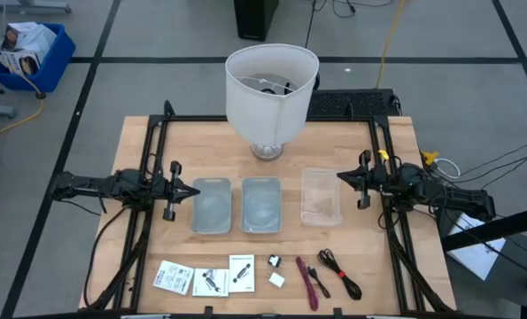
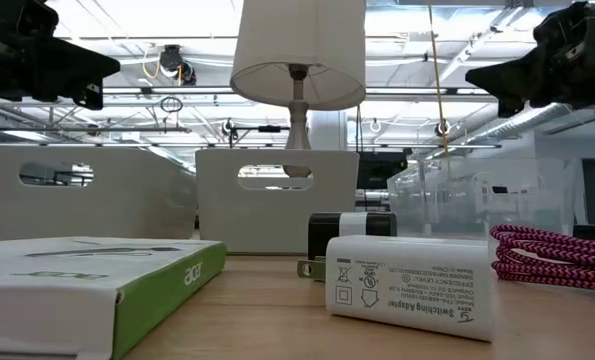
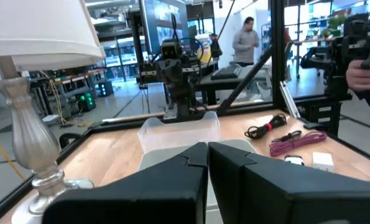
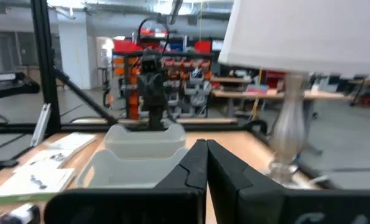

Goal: Pick and place items into bin
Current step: Put the right black charger cable into the transparent bin

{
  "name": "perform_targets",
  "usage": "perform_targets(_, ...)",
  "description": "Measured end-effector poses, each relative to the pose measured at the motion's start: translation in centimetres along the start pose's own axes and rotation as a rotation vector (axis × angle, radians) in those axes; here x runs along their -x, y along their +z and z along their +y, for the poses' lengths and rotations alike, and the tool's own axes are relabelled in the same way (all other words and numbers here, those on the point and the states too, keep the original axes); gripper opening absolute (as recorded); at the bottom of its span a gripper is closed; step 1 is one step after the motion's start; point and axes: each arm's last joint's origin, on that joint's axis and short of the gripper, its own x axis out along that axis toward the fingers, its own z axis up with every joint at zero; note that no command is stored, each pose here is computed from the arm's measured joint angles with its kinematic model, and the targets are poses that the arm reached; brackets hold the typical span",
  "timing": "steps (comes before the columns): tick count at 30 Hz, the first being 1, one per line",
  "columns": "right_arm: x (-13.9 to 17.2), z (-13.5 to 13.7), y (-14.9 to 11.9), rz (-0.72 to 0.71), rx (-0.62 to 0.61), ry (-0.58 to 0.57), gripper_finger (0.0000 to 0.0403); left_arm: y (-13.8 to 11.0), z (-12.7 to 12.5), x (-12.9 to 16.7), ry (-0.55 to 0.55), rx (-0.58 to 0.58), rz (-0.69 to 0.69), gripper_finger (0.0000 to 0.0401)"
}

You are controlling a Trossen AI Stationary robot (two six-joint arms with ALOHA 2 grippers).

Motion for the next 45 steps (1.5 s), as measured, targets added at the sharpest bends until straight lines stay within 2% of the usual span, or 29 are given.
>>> perform_targets(5, -0.1, 0.3, -0.2, 0.057, 0.036, 0.033, 0.0010, 0.2, 0.0, 0.0, 0.003, 0.001, -0.025, 0.0021)
perform_targets(8, -0.3, 0.7, 2.8, 0.013, 0.034, 0.087, 0.0020, 0.6, 0.1, 0.0, 0.013, 0.004, -0.059, 0.0021)
perform_targets(10, -0.6, 1.1, 4.3, 0.051, 0.028, 0.112, 0.0025, 0.7, 0.1, 0.0, 0.016, 0.028, -0.076, 0.0021)
perform_targets(15, -2.5, 2.4, 7.6, 0.280, 0.010, 0.162, 0.0040, 0.7, 0.2, 0.0, 0.038, 0.046, -0.075, 0.0021)
perform_targets(22, -6.6, 6.2, 11.1, 0.848, -0.027, 0.185, 0.0066, 0.5, 0.1, 0.0, 0.033, 0.056, -0.056, 0.0021)
perform_targets(26, -8.8, 9.8, 10.8, 1.135, -0.022, 0.192, 0.0079, 0.4, 0.1, 0.0, 0.033, 0.054, -0.044, 0.0021)
perform_targets(31, -10.1, 13.5, 8.7, 1.355, -0.091, 0.147, 0.0109, 0.3, 0.1, 0.0, 0.031, 0.085, -0.032, 0.0021)
perform_targets(34, -10.1, 15.1, 7.3, 1.435, -0.155, 0.095, 0.0145, 0.3, 0.1, 0.0, 0.031, 0.082, -0.029, 0.0021)
perform_targets(40, -9.2, 18.6, 5.6, 1.507, -0.294, -0.003, 0.0240, 0.3, 0.1, 0.0, 0.031, 0.109, -0.032, 0.0021)
perform_targets(45, -7.8, 21.1, 4.2, 1.558, -0.396, -0.141, 0.0295, 0.3, 0.1, 0.0, 0.031, 0.110, -0.032, 0.0021)
